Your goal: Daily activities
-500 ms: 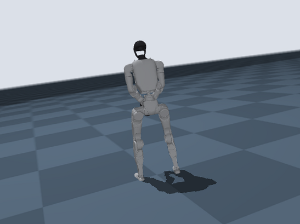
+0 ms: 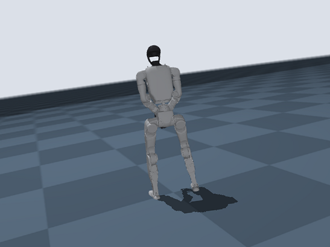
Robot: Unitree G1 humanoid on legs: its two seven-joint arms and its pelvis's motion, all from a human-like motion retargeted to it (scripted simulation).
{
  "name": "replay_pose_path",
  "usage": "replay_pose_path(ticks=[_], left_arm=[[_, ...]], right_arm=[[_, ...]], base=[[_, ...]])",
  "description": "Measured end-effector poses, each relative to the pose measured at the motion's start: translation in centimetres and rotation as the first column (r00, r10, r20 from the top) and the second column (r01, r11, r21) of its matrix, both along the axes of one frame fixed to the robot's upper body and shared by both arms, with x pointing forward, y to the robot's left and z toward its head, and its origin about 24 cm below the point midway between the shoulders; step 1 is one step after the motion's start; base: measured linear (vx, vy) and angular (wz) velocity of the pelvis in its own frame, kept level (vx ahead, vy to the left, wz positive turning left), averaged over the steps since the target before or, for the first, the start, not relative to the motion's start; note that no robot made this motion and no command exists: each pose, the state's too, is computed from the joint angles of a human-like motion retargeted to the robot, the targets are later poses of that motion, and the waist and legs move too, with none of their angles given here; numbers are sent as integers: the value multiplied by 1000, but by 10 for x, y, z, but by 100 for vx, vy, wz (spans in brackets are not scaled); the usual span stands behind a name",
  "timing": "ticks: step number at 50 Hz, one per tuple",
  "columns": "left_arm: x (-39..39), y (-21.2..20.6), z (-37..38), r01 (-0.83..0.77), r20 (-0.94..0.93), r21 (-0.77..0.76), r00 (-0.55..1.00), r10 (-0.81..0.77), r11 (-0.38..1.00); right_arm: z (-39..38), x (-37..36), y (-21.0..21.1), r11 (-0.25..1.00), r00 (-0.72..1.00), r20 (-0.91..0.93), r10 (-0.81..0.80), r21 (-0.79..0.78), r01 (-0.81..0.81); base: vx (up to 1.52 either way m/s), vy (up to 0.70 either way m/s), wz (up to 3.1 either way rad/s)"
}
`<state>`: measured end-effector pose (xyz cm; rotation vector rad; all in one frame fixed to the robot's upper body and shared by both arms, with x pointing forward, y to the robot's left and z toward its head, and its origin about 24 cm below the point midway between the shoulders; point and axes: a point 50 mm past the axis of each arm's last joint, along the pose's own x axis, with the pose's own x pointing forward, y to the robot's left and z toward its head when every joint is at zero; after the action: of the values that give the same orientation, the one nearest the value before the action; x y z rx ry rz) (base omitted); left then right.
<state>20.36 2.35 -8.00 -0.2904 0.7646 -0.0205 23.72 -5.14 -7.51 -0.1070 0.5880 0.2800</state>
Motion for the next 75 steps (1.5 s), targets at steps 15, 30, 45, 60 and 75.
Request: replay_pose_path(ticks=[15,30,45,60,75], left_arm=[[-2,-7,5,48,13,-39,999,-48,998],[-3,13,3,26,-7,-58,1000,-26,998],[0,17,1,-15,6,-14,1000,15,1000],[-4,12,-2,44,32,7,999,-44,999],[-2,6,1,89,57,25,994,-91,996]], right_arm=[[3,2,-7,999,999,40,9,-44,-7],[24,5,28,997,994,96,55,44,-60],[22,5,18,999,995,101,-26,32,23],[18,2,13,995,994,80,-78,64,73],[3,2,-8,986,986,17,-166,35,165]], base=[[0,0,0],[-2,-11,-1],[-2,-9,-6],[1,2,-2],[5,10,-3]])
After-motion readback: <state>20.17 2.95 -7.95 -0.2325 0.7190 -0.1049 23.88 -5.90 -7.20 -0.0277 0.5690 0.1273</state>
